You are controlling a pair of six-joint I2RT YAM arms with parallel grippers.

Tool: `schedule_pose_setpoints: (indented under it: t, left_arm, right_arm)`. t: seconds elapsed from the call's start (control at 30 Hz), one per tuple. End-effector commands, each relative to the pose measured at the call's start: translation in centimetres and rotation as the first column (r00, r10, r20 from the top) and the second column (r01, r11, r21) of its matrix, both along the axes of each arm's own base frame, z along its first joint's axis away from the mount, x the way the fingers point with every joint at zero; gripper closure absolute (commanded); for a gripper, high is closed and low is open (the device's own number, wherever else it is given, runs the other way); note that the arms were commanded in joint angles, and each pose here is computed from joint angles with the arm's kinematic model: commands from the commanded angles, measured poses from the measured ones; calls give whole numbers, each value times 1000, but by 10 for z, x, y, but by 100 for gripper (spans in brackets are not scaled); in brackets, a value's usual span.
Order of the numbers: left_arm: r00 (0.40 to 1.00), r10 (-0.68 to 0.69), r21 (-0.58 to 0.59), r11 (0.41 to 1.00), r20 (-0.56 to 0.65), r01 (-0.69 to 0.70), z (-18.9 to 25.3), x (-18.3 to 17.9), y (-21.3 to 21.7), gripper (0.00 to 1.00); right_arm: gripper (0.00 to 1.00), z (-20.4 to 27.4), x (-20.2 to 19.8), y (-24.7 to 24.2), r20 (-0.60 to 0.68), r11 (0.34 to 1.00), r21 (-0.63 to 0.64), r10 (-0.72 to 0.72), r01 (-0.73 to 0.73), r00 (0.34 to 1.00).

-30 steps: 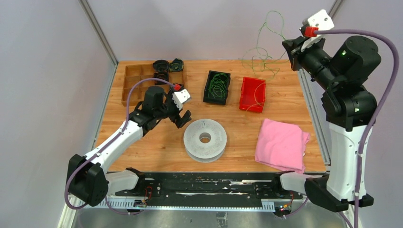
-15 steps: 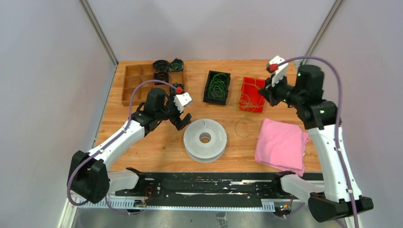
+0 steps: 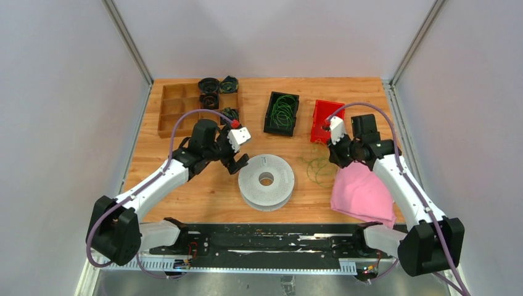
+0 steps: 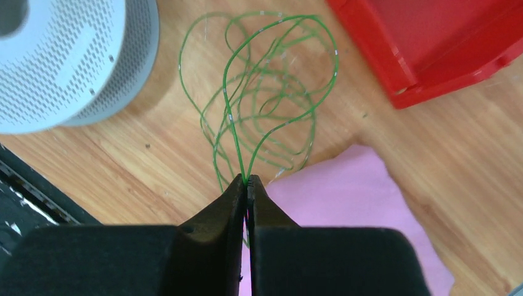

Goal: Wrap the cables
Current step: Place the cable at the center of the board.

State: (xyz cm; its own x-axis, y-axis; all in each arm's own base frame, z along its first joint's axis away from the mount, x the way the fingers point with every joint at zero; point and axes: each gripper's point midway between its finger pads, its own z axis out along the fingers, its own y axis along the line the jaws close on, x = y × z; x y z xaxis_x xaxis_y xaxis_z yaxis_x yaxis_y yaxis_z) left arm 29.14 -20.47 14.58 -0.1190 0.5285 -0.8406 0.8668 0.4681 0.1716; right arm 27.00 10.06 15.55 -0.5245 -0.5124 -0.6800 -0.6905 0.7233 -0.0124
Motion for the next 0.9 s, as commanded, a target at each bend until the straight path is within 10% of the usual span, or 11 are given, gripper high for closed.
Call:
schedule_pose_setpoints:
  t: [0.0, 0.47, 0.87]
  left_arm:
    - [996, -29, -6, 1000, 80, 30, 12, 1, -5, 2]
    - [995, -42, 26, 999, 90, 40, 9, 1, -6, 2]
    - [994, -39, 30, 999, 103, 36, 10, 2, -5, 2]
  right_arm:
    - [95, -33, -15, -7, -55, 993, -86, 71, -76, 996]
    - [51, -9, -37, -11, -76, 980, -124, 148, -157, 986]
    - [51, 24, 13, -38, -3, 971, -106, -214, 213, 977]
